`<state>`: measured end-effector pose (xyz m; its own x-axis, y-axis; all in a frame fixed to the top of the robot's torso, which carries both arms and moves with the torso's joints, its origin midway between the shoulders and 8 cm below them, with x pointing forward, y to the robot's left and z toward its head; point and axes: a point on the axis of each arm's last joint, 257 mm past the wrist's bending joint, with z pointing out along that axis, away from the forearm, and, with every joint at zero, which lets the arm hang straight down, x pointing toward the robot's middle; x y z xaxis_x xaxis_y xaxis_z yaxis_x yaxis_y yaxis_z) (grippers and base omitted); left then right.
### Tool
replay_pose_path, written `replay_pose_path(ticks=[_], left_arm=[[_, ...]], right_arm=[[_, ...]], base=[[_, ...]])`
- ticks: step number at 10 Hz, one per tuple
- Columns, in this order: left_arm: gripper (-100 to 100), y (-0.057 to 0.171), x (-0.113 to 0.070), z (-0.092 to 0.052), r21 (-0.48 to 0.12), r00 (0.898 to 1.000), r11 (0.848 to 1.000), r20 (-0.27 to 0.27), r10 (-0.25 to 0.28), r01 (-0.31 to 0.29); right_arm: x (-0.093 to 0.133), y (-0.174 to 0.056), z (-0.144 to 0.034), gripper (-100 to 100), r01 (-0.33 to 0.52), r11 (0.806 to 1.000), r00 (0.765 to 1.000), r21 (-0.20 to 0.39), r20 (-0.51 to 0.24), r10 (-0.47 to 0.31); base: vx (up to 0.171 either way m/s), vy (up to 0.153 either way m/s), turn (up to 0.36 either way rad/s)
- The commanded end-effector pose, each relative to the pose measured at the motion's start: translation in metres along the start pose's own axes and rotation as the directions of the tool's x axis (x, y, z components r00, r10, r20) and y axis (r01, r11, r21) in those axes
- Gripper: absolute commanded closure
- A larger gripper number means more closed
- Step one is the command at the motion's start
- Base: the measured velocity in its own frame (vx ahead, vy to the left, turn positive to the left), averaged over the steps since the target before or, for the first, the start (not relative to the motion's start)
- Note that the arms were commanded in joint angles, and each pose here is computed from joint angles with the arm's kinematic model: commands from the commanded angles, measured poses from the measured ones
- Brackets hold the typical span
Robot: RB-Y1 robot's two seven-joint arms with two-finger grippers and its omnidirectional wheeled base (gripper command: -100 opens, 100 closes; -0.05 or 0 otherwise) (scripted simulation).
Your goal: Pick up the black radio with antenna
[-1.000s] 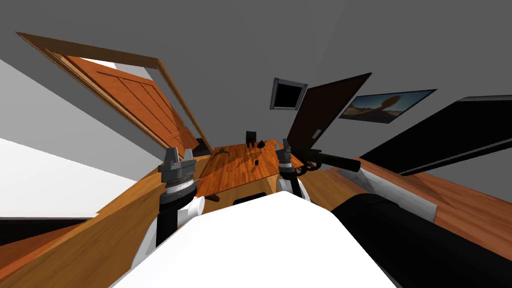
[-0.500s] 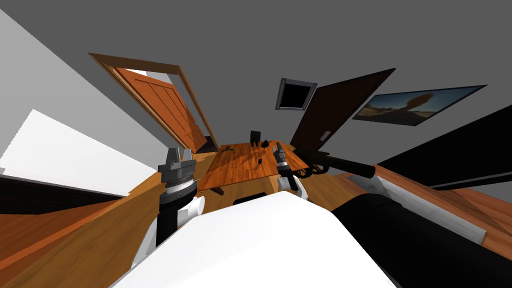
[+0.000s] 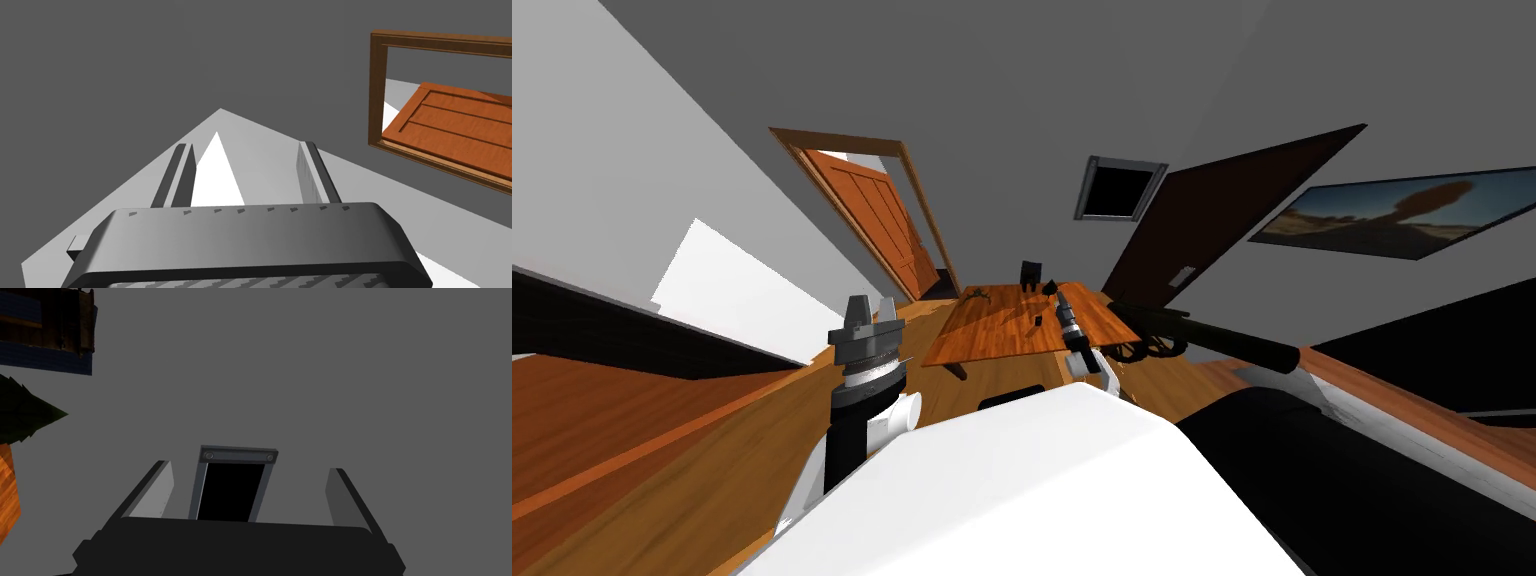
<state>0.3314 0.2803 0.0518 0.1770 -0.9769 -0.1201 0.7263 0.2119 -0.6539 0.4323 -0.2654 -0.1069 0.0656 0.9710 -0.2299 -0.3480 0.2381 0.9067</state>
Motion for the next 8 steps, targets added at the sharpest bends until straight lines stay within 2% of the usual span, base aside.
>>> replay_pose_path(ticks=[1,2,4,5,6,7,8], left_arm=[[0,0.000,0.000,0.000,0.000,1.000,1.000,0.000,0.000,0.000],[0,0.000,0.000,0.000,0.000,1.000,1.000,0.000,0.000,0.000],[0,0.000,0.000,0.000,0.000,1.000,1.000,0.000,0.000,0.000],[0,0.000,0.000,0.000,0.000,1.000,1.000,0.000,0.000,0.000],[0,0.000,0.000,0.000,0.000,1.000,1.000,0.000,0.000,0.000],[0,0.000,0.000,0.000,0.000,1.000,1.000,0.000,0.000,0.000],[0,0.000,0.000,0.000,0.000,1.000,1.000,0.000,0.000,0.000]], right_arm=[[0.002,-0.027,0.001,-100,0.019,0.998,1.000,0.063,-0.010,-0.019],[0.002,-0.042,0.005,-100,0.051,0.994,0.999,0.101,-0.022,-0.049],[0.003,-0.058,0.000,-100,0.051,0.990,0.999,0.133,-0.026,-0.048],[0.002,-0.079,0.002,-100,0.084,0.980,0.996,0.183,-0.041,-0.078],[0.002,-0.088,-0.001,-100,0.084,0.976,0.996,0.200,-0.043,-0.077],[0.000,-0.103,0.003,-100,0.119,0.964,0.992,0.236,-0.057,-0.109],[0.000,-0.116,-0.003,-100,0.120,0.957,0.992,0.264,-0.062,-0.107]], base=[[-0.071,0.022,0.111],[-0.063,0.026,0.183],[-0.030,0.012,0.047],[-0.032,0.021,0.201],[-0.033,0.017,0.122],[-0.045,0.022,0.202],[-0.043,0.009,0.130]])
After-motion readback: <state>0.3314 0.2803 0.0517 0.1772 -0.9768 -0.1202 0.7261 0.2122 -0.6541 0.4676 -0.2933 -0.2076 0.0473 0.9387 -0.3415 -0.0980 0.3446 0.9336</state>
